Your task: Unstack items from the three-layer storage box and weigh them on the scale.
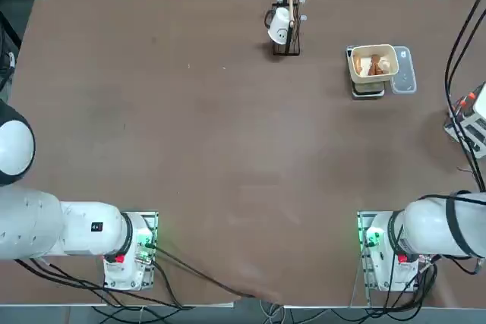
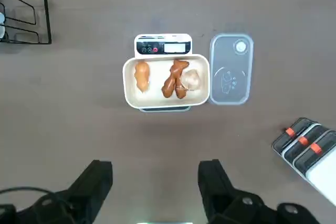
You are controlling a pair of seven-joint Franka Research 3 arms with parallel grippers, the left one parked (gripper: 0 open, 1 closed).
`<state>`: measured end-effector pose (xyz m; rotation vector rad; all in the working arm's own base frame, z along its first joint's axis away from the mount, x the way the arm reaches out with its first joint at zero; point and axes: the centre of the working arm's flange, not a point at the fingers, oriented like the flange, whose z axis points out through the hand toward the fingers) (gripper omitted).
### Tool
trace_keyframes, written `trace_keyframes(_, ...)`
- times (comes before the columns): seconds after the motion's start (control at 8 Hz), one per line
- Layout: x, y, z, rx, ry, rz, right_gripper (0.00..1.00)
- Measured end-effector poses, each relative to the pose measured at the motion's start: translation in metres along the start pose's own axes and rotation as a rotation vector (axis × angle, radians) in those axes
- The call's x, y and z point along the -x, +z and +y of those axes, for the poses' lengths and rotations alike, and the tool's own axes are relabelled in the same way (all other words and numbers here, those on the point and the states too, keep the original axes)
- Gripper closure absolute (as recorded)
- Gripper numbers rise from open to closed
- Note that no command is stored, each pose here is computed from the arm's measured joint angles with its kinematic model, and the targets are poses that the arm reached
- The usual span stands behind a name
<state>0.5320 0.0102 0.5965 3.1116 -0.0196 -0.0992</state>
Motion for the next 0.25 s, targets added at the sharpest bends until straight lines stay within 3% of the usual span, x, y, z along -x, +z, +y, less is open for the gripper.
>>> trace_keyframes(0.25, 0.0015, -0.0027, 0.0151, -0.005, 0.009, 0.005, 0.0)
